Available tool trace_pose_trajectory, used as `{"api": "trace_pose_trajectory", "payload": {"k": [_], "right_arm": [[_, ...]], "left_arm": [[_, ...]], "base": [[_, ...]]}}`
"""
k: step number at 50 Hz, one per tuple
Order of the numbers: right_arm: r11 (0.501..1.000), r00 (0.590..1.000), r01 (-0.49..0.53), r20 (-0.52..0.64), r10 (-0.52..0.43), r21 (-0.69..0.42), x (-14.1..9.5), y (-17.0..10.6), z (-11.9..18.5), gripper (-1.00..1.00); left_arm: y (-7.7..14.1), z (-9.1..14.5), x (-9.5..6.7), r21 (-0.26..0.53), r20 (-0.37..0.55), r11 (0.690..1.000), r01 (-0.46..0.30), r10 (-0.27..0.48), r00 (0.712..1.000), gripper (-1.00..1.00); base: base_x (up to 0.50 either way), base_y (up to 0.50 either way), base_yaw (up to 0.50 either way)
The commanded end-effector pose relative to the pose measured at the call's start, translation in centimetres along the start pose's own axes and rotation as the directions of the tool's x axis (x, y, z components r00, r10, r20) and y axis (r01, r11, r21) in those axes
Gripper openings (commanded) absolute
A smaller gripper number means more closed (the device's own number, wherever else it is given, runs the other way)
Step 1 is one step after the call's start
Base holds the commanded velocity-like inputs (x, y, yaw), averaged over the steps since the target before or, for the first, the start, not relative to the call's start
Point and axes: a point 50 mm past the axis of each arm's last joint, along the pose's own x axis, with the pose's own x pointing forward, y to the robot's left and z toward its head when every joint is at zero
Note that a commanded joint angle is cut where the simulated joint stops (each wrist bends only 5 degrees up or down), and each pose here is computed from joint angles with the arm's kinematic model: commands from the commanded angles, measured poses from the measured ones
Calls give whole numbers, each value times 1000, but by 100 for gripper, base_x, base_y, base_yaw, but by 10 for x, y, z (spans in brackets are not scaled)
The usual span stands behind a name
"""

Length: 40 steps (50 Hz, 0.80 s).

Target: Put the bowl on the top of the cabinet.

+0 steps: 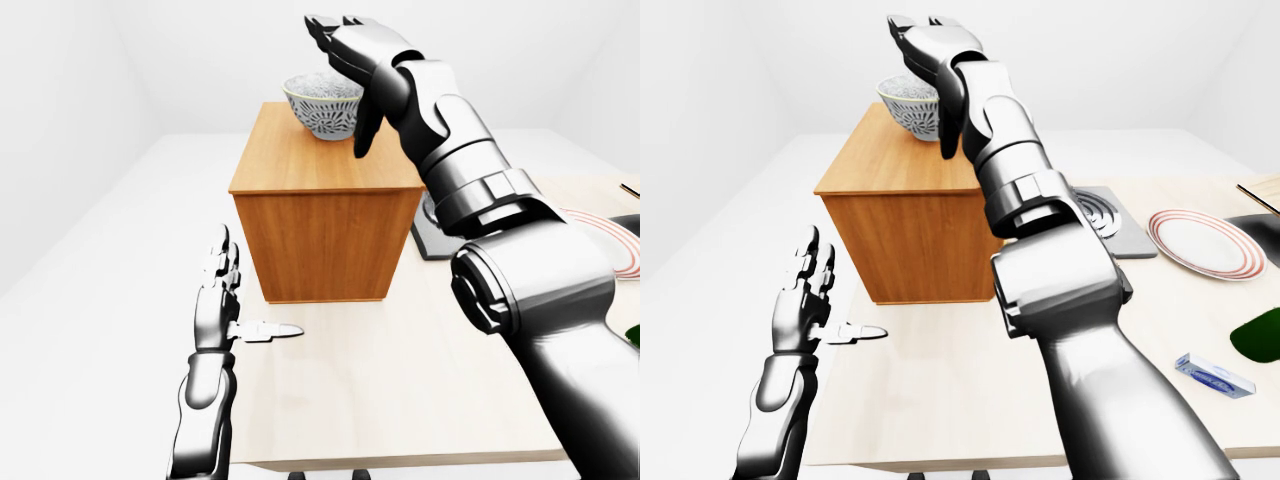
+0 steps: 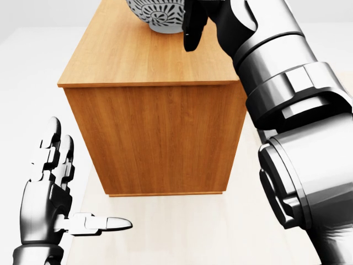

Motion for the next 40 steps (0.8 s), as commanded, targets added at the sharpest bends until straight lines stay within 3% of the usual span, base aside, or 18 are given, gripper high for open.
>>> {"api": "trace_pose_trajectory", "payload": {"k": [1, 21, 28, 40], "right_arm": [[998, 998, 39, -55, -42, -48, -6, -38, -16, 100], [985, 964, 144, -212, -162, -100, -38, -113, -66, 100], [970, 931, 223, -273, -242, -99, -64, -153, -87, 100], [949, 883, 276, -348, -313, -154, -94, -188, -107, 100]], "left_arm": [[-1, 0, -1, 1, 1, 1000, 7, -7, 1000, 100], [1, 0, 1, -3, 0, 1000, -7, 7, 1000, 100], [2, -3, 3, -7, -10, 1000, -14, 14, 1000, 100], [0, -4, 1, -4, -13, 1000, -5, 5, 1000, 100]], "base": [[0, 0, 0], [0, 0, 0], [0, 0, 0], [0, 0, 0]]}}
